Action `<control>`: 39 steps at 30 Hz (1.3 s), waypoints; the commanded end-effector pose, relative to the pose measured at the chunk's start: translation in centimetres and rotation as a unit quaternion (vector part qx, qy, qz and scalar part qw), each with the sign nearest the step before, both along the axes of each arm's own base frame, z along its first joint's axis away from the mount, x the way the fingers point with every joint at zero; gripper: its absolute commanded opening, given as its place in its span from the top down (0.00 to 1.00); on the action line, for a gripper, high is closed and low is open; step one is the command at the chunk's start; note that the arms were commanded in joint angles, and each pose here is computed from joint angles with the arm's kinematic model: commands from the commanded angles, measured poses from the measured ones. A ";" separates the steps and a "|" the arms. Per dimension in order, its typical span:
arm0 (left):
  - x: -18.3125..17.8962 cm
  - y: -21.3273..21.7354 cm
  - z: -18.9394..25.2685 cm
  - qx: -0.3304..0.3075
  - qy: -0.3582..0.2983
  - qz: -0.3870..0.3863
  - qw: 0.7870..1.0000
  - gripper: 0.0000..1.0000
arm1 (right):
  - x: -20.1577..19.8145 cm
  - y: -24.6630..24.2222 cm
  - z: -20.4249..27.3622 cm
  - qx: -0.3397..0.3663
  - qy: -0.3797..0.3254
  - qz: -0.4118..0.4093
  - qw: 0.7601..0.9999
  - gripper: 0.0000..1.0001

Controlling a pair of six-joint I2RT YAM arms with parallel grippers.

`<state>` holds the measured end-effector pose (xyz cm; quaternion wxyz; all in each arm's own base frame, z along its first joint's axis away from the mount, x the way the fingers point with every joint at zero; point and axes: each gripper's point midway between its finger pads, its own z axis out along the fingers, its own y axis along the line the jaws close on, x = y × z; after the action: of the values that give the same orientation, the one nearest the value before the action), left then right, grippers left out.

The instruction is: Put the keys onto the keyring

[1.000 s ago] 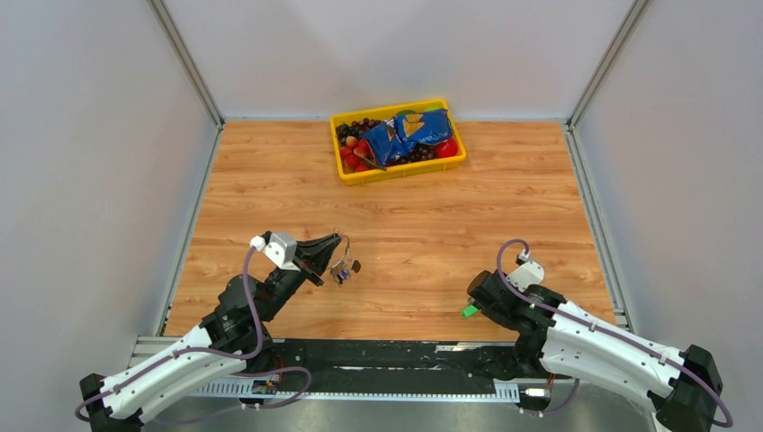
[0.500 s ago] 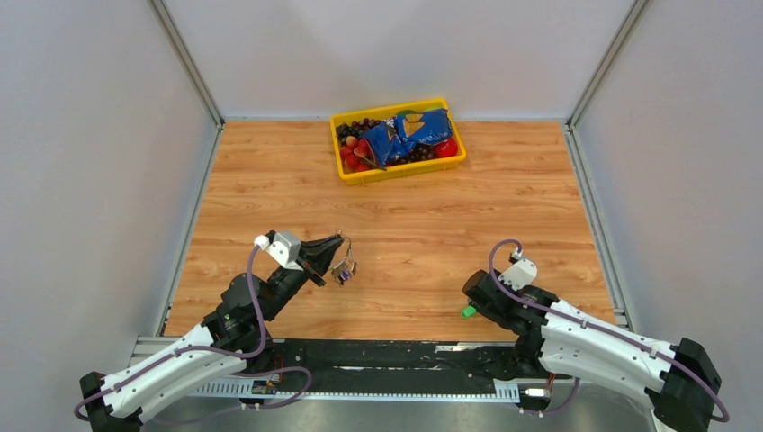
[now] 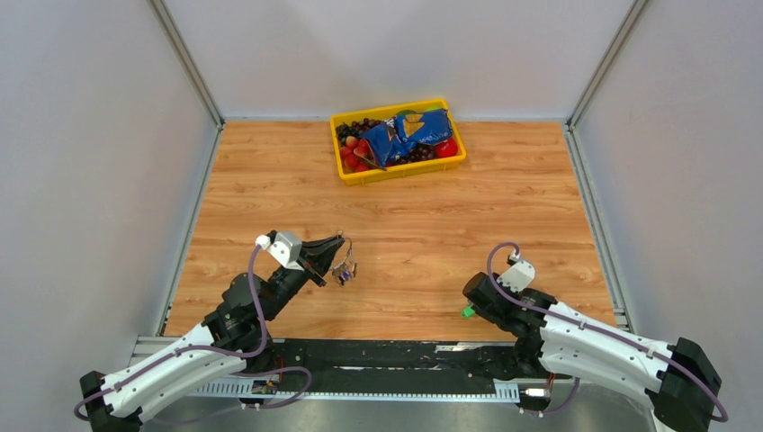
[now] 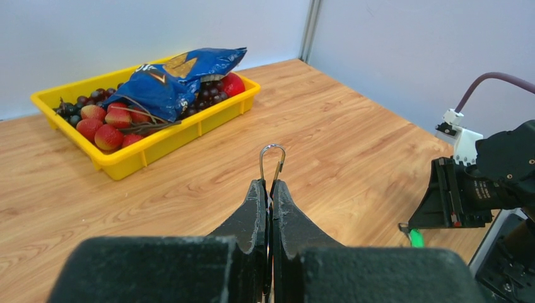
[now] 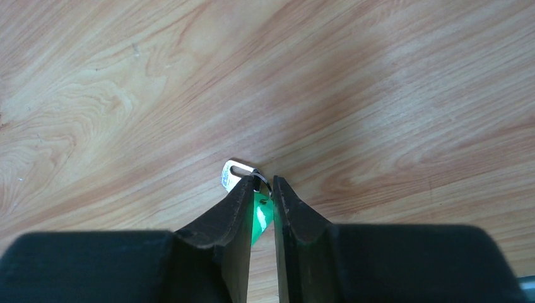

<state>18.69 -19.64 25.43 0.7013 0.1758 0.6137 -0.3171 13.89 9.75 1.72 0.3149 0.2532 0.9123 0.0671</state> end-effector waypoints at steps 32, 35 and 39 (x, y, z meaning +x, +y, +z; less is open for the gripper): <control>-0.4 0.2 2.5 -0.033 -0.023 -0.006 0.999 1.00 | 4.0 8.7 15.9 0.060 -0.197 0.266 0.942 1.00; -0.6 0.1 2.7 -0.035 -0.028 -0.014 0.999 1.00 | 3.5 10.8 18.3 0.085 -0.225 0.327 0.914 1.00; -1.0 0.1 3.0 -0.041 -0.036 -0.022 0.998 1.00 | 1.7 14.2 21.5 0.141 -0.246 0.417 0.863 1.00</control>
<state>18.38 -19.64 25.84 0.7036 0.1782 0.6065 -0.3246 16.91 19.50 17.27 0.4173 -0.0302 0.8672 0.2702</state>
